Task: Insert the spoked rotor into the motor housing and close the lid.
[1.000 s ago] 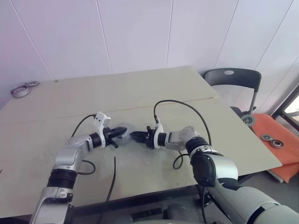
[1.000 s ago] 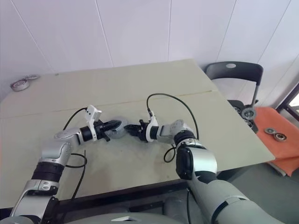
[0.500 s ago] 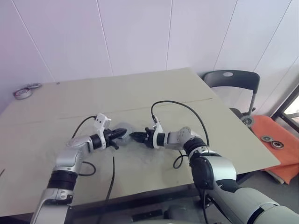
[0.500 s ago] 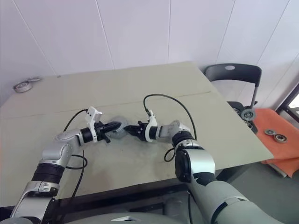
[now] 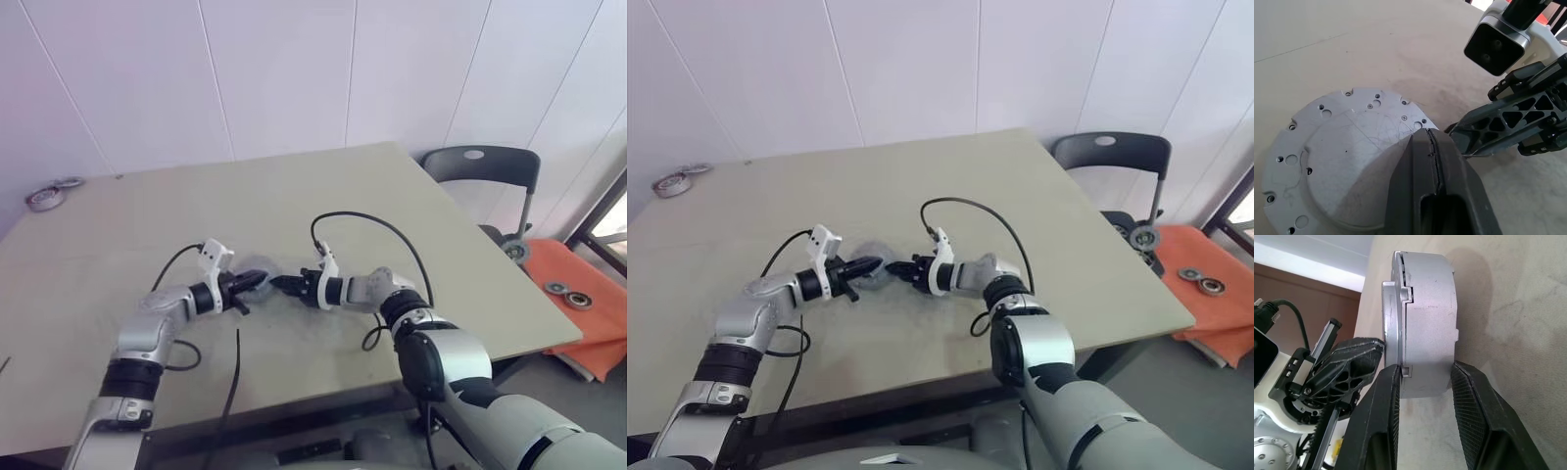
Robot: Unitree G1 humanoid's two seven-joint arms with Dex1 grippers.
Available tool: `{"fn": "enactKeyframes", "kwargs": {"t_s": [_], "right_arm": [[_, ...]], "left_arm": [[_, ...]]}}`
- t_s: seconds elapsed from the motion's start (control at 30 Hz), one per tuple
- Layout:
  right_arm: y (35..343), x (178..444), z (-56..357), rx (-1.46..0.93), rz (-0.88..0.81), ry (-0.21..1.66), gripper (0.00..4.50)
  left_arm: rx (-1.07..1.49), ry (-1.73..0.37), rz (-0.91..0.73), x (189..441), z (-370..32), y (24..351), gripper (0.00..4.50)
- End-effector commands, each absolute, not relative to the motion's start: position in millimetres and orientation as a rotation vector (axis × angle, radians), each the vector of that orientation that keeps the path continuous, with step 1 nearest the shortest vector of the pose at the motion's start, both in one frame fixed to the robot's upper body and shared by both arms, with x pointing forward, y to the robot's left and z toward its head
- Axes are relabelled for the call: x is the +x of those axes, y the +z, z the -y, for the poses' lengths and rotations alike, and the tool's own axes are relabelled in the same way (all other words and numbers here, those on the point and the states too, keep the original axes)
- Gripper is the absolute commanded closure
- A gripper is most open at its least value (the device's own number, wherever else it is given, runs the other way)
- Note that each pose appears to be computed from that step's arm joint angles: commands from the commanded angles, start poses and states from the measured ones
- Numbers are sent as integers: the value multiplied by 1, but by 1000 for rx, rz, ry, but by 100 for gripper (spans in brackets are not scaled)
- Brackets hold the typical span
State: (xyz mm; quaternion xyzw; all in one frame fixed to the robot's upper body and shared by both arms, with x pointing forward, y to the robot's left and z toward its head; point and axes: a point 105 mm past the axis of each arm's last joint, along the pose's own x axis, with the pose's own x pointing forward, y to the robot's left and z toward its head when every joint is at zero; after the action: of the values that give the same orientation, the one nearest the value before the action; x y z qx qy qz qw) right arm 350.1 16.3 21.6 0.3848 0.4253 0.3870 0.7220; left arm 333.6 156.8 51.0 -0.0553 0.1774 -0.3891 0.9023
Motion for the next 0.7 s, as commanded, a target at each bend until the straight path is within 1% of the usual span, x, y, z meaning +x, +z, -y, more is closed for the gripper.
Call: {"fn": "enactKeyframes", "kwargs": {"t_s": [0.03, 0.2, 0.4, 0.5, 0.57, 0.7], "right_arm": [[-13, 348, 11, 630, -982, 744, 329], [-17, 347, 11, 588, -983, 734, 329], [-22, 341, 11, 608, -1032, 712, 329], [-21, 342, 10, 599, -1019, 732, 329], [-22, 342, 11, 604, -1024, 712, 329], [-24, 343, 13, 595, -1027, 691, 329]], "left_arm": [[-101, -806, -397, 331, -155, 45, 450], [-102, -809, -396, 330, -154, 45, 450], [-103, -809, -393, 330, -154, 46, 450], [-104, -808, -393, 330, -154, 46, 450], [-104, -804, -391, 330, -155, 46, 450], [-117, -766, -336, 337, -161, 58, 450]]}}
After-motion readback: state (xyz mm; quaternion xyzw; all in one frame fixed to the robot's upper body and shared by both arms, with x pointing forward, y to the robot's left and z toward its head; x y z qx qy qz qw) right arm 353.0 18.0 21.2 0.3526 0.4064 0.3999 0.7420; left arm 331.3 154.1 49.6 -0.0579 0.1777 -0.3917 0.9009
